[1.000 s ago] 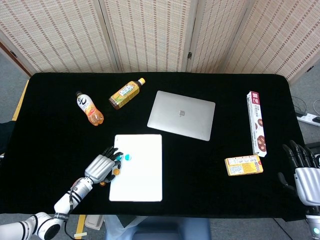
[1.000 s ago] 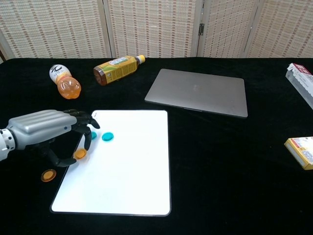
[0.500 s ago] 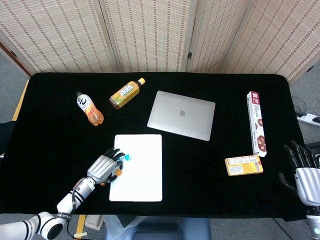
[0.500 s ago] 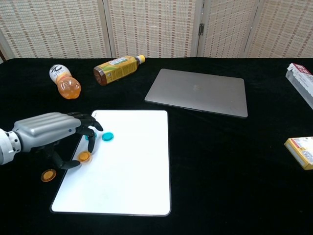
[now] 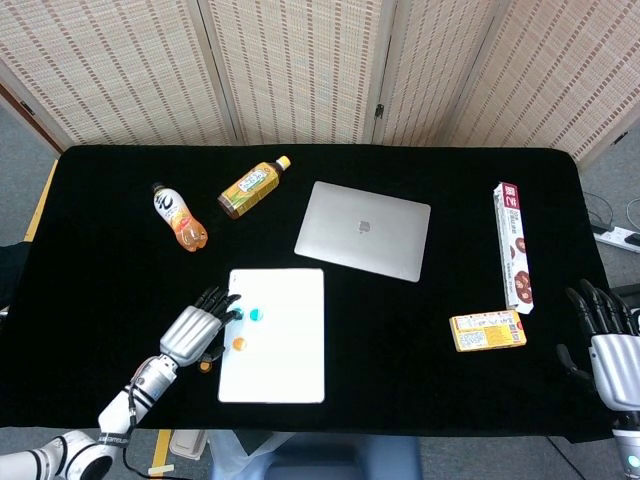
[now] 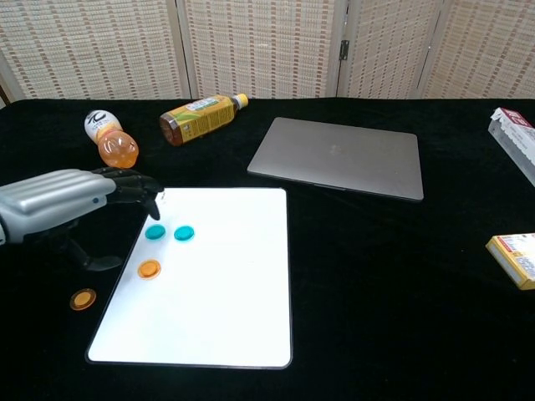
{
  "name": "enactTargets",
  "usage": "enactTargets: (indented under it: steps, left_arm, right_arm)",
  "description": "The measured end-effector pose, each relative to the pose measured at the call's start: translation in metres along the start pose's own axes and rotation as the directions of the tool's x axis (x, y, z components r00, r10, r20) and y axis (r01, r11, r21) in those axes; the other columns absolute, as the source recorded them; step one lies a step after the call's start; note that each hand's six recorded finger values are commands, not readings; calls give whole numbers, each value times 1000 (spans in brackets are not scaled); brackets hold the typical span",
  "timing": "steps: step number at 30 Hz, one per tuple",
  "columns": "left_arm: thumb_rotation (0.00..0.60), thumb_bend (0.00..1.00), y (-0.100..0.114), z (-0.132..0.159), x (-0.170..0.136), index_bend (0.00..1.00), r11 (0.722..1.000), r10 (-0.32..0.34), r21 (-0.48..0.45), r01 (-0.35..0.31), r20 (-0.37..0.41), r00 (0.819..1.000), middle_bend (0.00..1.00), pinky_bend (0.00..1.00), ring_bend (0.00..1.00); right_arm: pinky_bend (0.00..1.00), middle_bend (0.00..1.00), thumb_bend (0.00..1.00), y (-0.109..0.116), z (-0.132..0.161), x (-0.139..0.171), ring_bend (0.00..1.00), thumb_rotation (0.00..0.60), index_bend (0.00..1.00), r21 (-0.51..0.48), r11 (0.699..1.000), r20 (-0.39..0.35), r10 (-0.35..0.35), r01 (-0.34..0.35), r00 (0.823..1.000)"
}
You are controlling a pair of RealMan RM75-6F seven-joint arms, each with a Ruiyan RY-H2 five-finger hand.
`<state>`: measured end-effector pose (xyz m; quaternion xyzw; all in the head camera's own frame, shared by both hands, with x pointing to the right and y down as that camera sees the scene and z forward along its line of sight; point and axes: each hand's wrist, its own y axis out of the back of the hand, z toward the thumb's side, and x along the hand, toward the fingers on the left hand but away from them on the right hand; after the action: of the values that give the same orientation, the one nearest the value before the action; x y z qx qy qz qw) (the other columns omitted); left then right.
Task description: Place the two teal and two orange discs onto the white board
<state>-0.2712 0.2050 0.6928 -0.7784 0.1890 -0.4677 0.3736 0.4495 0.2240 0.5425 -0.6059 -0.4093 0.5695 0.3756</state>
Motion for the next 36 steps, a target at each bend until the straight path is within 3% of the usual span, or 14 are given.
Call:
enactTargets:
  steps: [5,12,16,36]
  left_arm:
    - [600,342,-4,-12,-22,410,1000,-7,14,7,-14,1000,114,0,0]
    - [600,342,-11,-22,-44,458,1000,5,-19,-6,-55,998,17,0,0]
    - [600,342,-21,-26,-51,468,1000,-21,-13,20,-61,998,12,0,0]
    - [600,342,-45,-15,-51,458,997,-82,-10,81,-49,995,12,0,0]
  right_arm:
    - [0,0,426,-2,3,0,0,600,0,-4,1000,-7,4,-4,1000]
    - [0,0,427,-1,7,-1,0,600,0,-1,1000,-23,0,0,1000]
    - [0,0,427,-2,8,-1,0,600,0,-1,1000,-26,2,-2,1000]
    - [0,0,427,-3,7,-1,0,600,0,1,1000,-22,8,-7,1000]
